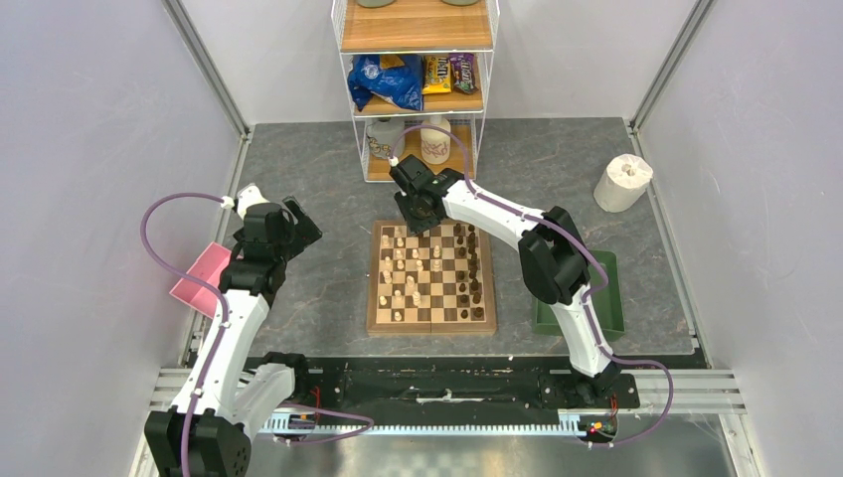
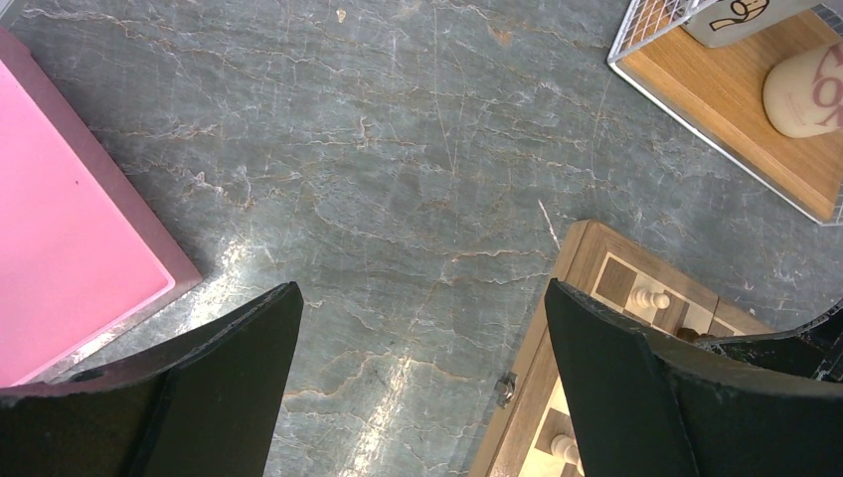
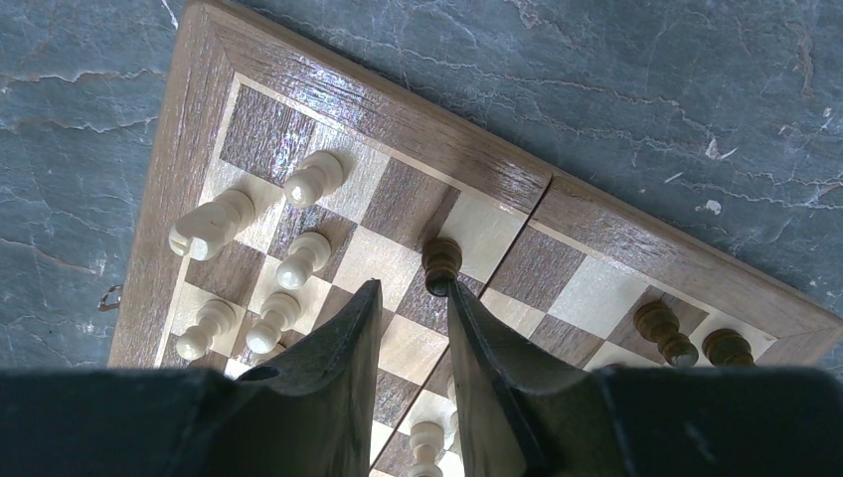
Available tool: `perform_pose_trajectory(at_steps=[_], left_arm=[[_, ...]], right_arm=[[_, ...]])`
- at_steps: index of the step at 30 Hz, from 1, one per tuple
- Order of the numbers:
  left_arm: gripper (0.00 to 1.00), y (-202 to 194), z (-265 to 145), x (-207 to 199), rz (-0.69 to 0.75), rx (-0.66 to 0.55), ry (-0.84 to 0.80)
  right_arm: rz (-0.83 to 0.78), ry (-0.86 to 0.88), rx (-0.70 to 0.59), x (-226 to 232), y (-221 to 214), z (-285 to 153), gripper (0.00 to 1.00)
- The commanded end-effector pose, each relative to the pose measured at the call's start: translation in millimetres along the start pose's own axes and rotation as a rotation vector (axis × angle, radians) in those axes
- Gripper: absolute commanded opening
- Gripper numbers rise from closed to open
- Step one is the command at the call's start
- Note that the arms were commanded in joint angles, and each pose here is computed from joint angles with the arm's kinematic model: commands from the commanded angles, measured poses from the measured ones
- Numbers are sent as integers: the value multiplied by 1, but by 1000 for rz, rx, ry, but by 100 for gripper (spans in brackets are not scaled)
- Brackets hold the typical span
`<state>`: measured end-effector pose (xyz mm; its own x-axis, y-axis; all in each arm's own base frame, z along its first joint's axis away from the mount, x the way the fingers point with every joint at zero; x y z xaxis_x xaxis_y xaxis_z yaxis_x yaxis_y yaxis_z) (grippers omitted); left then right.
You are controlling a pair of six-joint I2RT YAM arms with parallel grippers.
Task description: Set up the chess pieces on the board
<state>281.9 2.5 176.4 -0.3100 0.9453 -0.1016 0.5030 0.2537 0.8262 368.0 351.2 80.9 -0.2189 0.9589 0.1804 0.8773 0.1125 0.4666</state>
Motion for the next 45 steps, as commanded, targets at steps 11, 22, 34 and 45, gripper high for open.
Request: perform_pose_trajectory(at_steps=[11, 22, 34, 45], left_arm=[[100, 10, 0, 4, 20, -32, 21], [100, 9, 0, 5, 19, -30, 24], [100, 9, 0, 6, 18, -31, 28], [100, 9, 0, 6, 18, -30, 28]], right_arm=[[4, 13, -45, 1, 17, -8, 38], [12, 40, -76, 2, 23, -12, 39], [34, 9, -74, -9, 25, -3, 35], [34, 21, -46, -8, 21, 5, 33]])
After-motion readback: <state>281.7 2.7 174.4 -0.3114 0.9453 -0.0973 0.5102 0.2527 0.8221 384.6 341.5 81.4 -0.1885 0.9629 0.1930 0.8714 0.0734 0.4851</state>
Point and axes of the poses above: each gripper's point midway between its finger pads, its own z axis out along the fingers, its own x axis along the line the jaws close on, y = z × x, the point moved 1 cm from there along -z, back along the fingers, and after that the axes turned 15 degrees about z, right-handed, at the moved point
